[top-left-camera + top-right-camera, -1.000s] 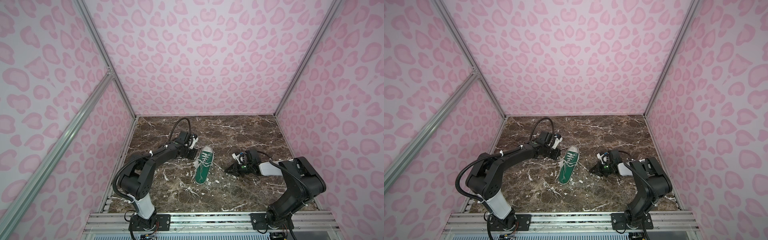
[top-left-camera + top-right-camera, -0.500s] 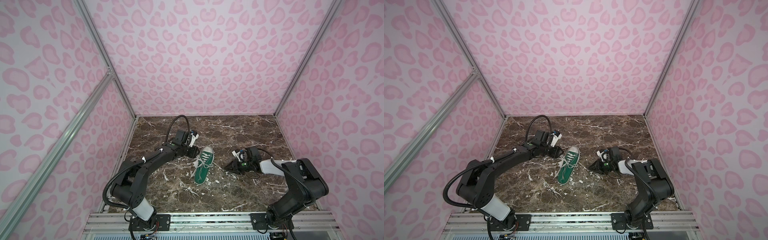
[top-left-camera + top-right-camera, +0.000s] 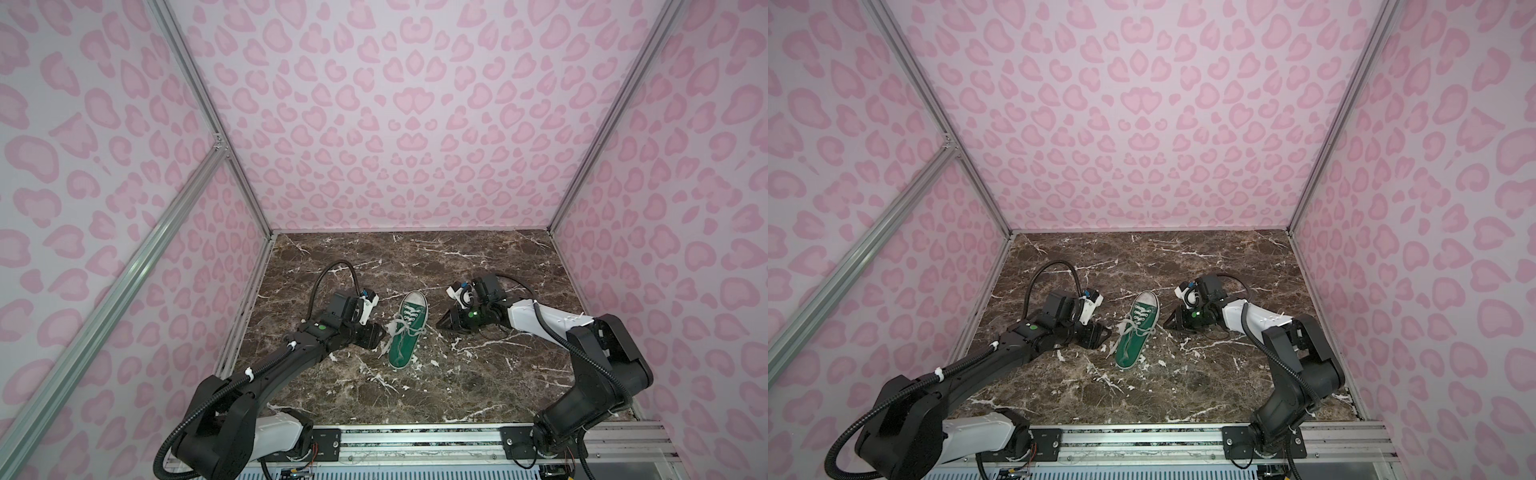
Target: Tie the shoes
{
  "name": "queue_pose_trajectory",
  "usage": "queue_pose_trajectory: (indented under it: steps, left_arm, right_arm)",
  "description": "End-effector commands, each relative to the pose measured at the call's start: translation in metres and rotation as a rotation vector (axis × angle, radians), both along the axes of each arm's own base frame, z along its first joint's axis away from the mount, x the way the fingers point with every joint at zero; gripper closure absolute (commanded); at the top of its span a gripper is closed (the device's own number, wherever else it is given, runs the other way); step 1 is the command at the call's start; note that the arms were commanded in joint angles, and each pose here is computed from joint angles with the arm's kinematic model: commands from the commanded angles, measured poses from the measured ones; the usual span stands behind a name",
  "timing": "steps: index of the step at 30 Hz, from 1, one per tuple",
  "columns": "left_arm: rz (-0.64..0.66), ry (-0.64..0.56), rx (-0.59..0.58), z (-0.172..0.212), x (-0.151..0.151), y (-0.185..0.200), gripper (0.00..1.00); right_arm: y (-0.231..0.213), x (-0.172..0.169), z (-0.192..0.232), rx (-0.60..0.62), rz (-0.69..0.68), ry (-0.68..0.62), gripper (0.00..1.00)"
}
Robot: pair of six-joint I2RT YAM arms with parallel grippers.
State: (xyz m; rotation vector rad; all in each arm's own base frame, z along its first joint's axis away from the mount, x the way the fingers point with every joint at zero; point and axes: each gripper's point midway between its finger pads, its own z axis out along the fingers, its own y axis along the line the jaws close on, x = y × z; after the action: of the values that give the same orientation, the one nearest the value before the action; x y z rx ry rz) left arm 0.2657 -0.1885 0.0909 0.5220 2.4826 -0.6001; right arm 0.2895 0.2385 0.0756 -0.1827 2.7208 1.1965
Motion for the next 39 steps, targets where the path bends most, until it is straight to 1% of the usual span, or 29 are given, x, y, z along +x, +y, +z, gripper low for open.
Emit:
queue_pose_trajectory:
  steps: [1,6,12,16,18,22,23,28,30,32,35,39]
  left_arm:
    - [0.089,0.072,0.029,-0.01,-0.003,0.01,0.38]
    - [0.13,0.139,0.016,-0.021,-0.011,0.011,0.41]
    - [0.144,0.194,0.067,-0.037,-0.017,0.008,0.43]
    - [0.119,0.233,0.091,-0.049,-0.024,-0.004,0.43]
    - [0.092,0.245,0.084,-0.052,-0.027,-0.013,0.45]
    - [0.026,0.255,0.026,-0.049,-0.031,-0.037,0.48]
    - [0.002,0.254,0.021,-0.047,-0.033,-0.043,0.5]
    - [-0.047,0.235,0.02,-0.039,-0.037,-0.056,0.5]
    - [-0.034,0.218,0.042,-0.04,-0.038,-0.049,0.51]
    - [0.011,0.177,0.101,-0.041,-0.035,-0.033,0.48]
    - [0.019,0.13,0.169,-0.036,-0.032,-0.019,0.48]
    - [-0.006,0.152,0.242,-0.042,-0.038,-0.01,0.51]
  right_arm:
    - [0.003,0.0,-0.001,-0.023,0.021,0.004,0.71]
    - [0.011,0.009,0.011,-0.016,0.048,-0.018,0.71]
    - [0.018,0.017,0.016,0.006,0.083,-0.023,0.71]
    - [0.016,0.017,0.012,0.001,0.105,-0.014,0.71]
    - [0.015,0.018,0.009,0.007,0.106,-0.006,0.71]
    - [0.013,0.02,0.007,0.022,0.102,0.002,0.71]
    - [0.013,0.02,0.007,0.024,0.101,-0.002,0.71]
    - [0.009,0.017,0.002,0.023,0.102,0.007,0.71]
    - [0.006,0.016,-0.002,0.016,0.1,0.013,0.71]
    - [0.002,0.016,-0.001,0.014,0.089,0.003,0.71]
    - [0.0,0.016,0.0,0.018,0.083,-0.006,0.71]
    - [0.0,0.015,0.001,0.024,0.08,-0.002,0.71]
